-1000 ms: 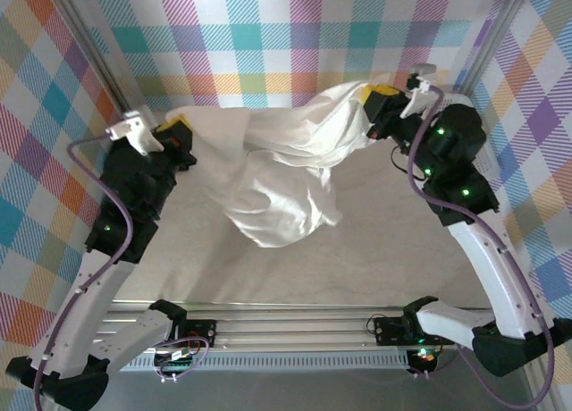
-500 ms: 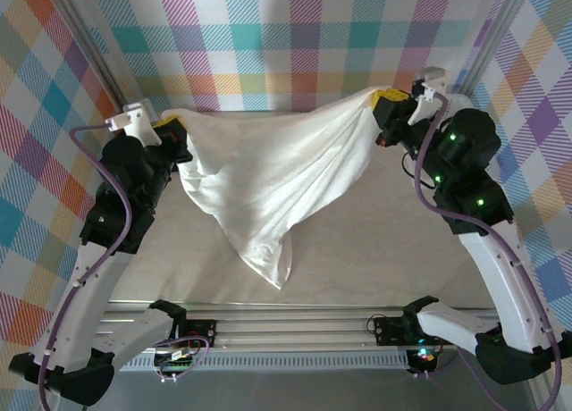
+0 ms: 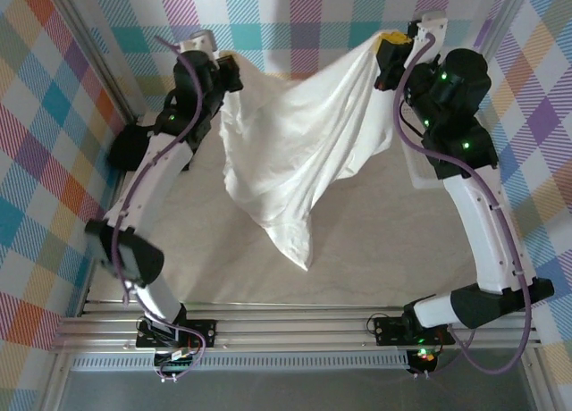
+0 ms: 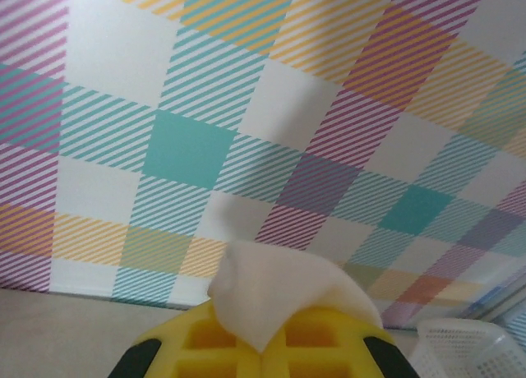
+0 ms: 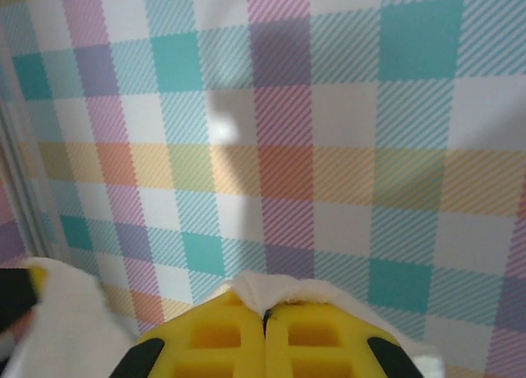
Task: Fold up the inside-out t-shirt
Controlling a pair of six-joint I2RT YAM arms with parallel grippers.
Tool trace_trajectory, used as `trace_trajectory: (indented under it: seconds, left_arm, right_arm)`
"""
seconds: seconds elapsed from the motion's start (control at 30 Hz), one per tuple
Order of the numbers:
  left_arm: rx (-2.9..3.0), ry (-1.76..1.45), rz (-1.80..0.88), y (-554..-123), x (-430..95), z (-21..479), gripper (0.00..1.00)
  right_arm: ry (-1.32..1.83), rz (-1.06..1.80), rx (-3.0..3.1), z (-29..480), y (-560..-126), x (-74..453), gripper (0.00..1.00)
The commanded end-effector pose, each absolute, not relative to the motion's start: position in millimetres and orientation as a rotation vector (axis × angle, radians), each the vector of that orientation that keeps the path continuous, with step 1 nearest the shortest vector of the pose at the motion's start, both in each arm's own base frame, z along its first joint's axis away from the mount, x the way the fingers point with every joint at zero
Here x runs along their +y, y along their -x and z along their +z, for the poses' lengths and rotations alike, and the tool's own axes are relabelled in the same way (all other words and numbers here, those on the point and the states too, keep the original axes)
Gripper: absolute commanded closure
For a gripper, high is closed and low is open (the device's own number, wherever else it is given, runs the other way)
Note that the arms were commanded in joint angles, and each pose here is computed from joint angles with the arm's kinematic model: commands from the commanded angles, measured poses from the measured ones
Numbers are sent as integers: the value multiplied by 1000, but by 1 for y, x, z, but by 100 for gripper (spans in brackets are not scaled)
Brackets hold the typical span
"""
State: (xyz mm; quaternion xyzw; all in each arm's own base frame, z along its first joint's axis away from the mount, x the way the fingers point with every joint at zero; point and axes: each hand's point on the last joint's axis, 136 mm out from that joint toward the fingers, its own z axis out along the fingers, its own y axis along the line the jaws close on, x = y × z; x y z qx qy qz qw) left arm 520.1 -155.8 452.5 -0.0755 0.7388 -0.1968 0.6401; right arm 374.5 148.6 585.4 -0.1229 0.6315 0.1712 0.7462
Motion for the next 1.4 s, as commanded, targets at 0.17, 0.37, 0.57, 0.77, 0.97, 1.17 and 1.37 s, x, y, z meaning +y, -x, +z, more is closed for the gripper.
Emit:
trace_trajectory:
  seconds: [0.17, 0.37, 0.57, 0.77, 0.97, 1.17, 1.37]
  left_arm:
    - [1555, 224, -481, -525, -106, 506, 97]
    - [1788, 424, -257, -525, -40, 381, 56]
    - [1954, 604, -28, -439, 19, 300, 27]
    - [2014, 600, -409, -371, -32, 239, 17]
    - [2354, 322, -520, -301, -112, 163, 16]
    - [2598, 133, -570, -225, -154, 103, 13]
    - [2751, -66, -576, -179, -176, 81, 20]
  right_arm:
    - [593, 681, 1183, 620, -289, 197, 100]
    - [897, 998, 1370, 511, -255, 296, 100]
    - [1126, 1154, 1858, 295, -202, 390, 92]
    - [1165, 1058, 2224, 174, -173, 377, 51]
    - [655, 713, 2590, 125, -230, 280, 42]
    - [396, 649, 2732, 90, -240, 241, 40]
    - [341, 585, 2808, 67, -246, 237, 40]
